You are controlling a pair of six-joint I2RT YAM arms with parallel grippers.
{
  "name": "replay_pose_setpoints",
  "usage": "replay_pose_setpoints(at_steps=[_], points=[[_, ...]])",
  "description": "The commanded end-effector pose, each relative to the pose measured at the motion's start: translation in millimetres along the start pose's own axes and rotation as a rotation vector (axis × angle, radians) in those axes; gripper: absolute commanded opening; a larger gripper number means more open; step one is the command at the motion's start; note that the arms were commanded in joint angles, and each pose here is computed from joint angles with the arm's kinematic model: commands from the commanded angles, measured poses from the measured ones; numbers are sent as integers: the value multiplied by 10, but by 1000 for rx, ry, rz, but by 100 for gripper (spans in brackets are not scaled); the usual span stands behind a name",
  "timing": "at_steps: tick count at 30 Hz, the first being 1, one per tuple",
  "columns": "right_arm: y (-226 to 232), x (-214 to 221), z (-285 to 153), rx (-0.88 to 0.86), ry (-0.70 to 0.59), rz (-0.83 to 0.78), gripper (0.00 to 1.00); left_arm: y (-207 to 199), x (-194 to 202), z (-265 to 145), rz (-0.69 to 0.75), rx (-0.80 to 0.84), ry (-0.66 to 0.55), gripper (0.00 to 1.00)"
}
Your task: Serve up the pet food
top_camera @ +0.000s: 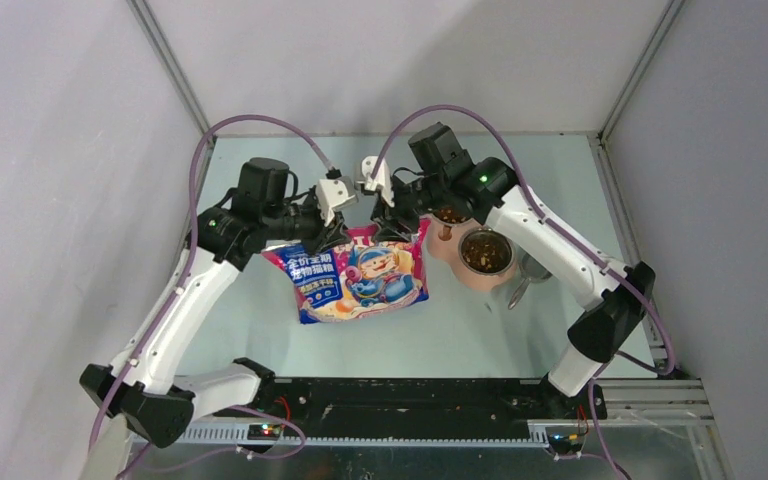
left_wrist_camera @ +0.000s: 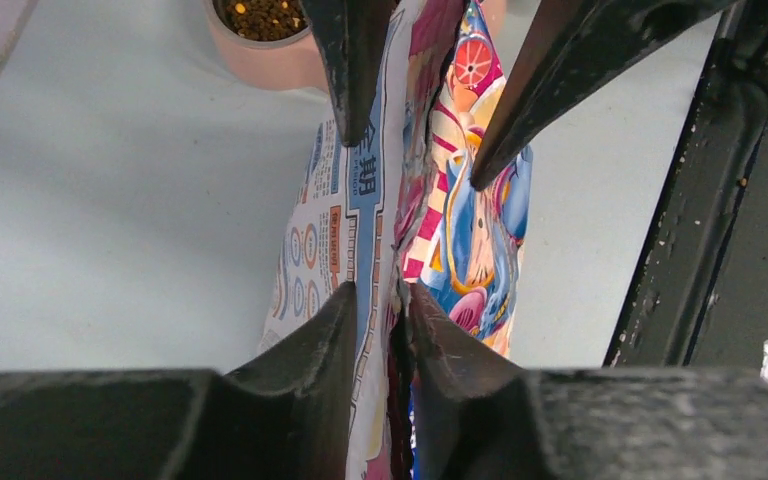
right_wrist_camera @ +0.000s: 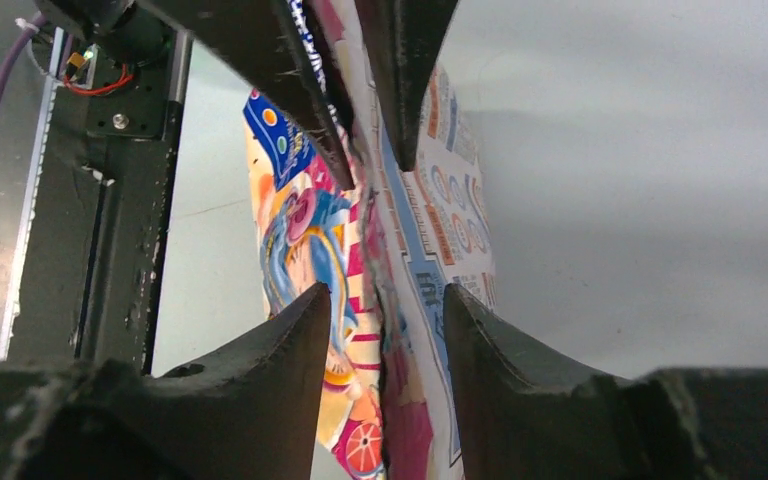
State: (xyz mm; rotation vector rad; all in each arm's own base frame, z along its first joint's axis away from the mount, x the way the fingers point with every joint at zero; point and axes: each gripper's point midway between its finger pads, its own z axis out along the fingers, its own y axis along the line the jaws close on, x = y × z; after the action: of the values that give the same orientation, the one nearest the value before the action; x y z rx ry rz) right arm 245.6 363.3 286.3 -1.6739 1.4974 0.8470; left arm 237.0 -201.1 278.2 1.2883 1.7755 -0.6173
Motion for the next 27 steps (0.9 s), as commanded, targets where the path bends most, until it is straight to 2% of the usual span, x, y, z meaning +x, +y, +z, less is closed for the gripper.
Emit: replay_pose_setpoints(at_steps=[1,2,3,4,5,7,9,10,11,12,13,14,17,20,21,22,24,25,26,27], points=[[-83,-242,107,23,-63,21,45,50,-225,-108,78,-56,-66,36],[-78,-232,109,19,-63,22,28,47,-226,-121,83,-59,-66,36],[-75,-235,89,16,-69,21,16,43,-199,-129,90,-58,-54,26],[-74,-210,93,13,-67,22,2,37,-179,-128,91,-54,-45,19],[-83,-209,69,16,-71,22,0,33,-144,-137,95,-52,-31,9],[-93,-161,48,17,-66,34,0,33,-86,-158,103,-56,-15,2],[-111,-137,1,23,-67,40,0,32,-35,-201,102,-66,-10,2],[-128,-124,-26,27,-68,44,0,28,-27,-239,104,-78,-12,4],[-124,-111,-46,28,-68,46,0,41,28,-249,93,-87,-3,16],[-138,-109,-85,35,-71,45,0,47,65,-279,96,-104,3,22],[-138,-86,-93,36,-67,44,0,59,101,-307,94,-113,10,17],[-143,-77,-119,41,-67,43,0,42,113,-342,115,-111,7,5],[-141,-15,-140,43,-58,47,0,11,201,-432,99,-102,31,0],[-127,10,-168,44,-56,52,0,61,301,-494,86,-154,72,24],[-129,28,-176,46,-53,54,0,74,323,-539,101,-177,80,19],[-121,31,-186,47,-53,54,0,71,371,-559,123,-179,96,5],[-117,35,-199,48,-52,51,0,83,407,-618,140,-200,110,0],[-119,39,-210,52,-52,51,0,100,413,-654,144,-220,117,1],[-120,40,-213,52,-51,49,0,116,412,-679,139,-235,118,9],[-122,36,-223,55,-52,48,0,120,413,-710,147,-247,120,5]])
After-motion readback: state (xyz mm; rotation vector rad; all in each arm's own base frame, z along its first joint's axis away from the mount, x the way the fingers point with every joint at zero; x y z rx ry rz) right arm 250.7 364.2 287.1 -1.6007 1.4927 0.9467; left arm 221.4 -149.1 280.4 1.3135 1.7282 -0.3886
